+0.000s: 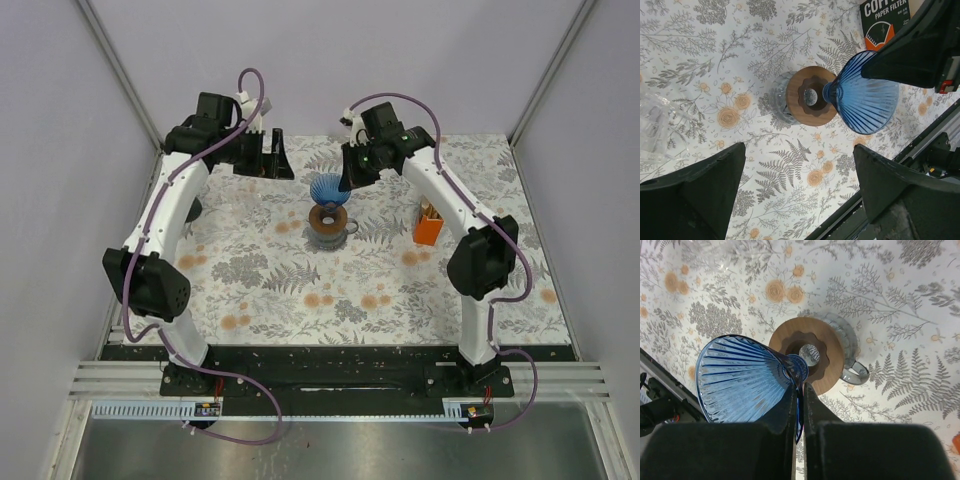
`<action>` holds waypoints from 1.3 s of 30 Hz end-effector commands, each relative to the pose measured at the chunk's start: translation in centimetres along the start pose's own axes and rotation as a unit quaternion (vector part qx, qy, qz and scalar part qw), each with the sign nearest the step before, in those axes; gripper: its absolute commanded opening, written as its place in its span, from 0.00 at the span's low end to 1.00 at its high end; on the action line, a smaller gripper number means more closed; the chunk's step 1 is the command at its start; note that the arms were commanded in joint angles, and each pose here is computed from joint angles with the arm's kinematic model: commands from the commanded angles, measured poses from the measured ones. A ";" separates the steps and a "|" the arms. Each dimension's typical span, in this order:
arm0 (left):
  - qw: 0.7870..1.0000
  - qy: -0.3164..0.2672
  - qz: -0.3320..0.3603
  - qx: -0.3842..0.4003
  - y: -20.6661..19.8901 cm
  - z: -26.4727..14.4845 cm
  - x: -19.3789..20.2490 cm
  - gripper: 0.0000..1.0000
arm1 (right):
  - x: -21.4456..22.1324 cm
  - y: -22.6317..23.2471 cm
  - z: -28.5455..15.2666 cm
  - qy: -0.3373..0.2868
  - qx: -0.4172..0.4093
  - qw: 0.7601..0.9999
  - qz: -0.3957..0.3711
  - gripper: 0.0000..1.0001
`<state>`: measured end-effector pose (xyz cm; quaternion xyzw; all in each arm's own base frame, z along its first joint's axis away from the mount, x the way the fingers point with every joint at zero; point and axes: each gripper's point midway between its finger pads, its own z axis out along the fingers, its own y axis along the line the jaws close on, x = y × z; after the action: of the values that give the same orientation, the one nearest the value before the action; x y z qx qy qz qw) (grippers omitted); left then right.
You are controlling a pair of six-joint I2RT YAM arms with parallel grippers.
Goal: Place the coffee filter in the dripper
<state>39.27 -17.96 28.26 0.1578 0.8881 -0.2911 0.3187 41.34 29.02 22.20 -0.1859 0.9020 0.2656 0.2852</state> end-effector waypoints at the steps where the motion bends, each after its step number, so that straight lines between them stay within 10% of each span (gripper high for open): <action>1: 1.000 -0.017 -0.013 0.009 -0.6 1.0 0.0 0.91 | 1.2 1.5 0.9 0.040 -0.036 0.999 0.005 0.00; 39: 0.996 0.090 -0.004 0.013 -1.3 11.9 7.3 0.20 | 5.2 -2.5 6.9 0.088 -0.013 0.996 0.002 0.00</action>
<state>39.06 -24.35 18.11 0.1710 0.9121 -0.2784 0.2477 41.65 30.08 14.83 -0.1998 0.9197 0.2700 0.2035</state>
